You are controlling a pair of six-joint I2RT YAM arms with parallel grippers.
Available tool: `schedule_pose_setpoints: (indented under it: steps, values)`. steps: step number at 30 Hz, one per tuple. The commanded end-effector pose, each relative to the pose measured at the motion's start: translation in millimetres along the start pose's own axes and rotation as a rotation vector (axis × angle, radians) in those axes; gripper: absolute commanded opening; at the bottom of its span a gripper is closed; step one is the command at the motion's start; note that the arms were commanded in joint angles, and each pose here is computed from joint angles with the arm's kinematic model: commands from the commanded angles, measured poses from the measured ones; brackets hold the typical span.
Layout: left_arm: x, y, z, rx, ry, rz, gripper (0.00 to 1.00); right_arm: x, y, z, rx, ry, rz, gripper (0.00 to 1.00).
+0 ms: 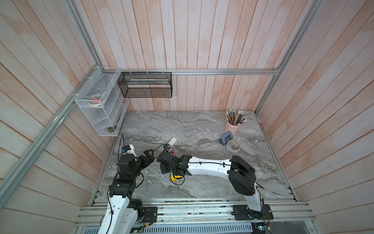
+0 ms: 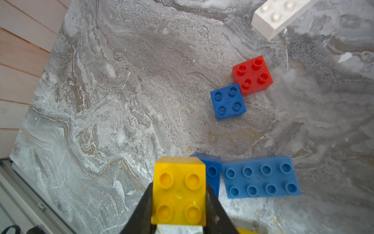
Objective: Assemble a spoon with lego
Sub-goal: Assemble the lego brick with the lego brick.
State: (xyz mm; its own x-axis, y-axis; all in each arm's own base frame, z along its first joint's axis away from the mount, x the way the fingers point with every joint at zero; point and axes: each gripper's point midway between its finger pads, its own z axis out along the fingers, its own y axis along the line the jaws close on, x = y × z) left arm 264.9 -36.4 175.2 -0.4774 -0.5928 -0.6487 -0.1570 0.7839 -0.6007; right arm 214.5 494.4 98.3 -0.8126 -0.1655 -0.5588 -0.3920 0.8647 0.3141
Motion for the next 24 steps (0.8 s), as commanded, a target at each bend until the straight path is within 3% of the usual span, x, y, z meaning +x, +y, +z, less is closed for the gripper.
schedule_pose_setpoints:
  steps: [1, 24]
  values:
    - [4, 1, 0, 0.003, 0.016, -0.006, 1.0, 3, -8, -1, 0.088, -0.01, 0.008, 0.0]
    - [4, -2, -1, 0.02, 0.014, -0.001, 1.0, 14, -28, 15, 0.237, -0.009, -0.027, 0.0]
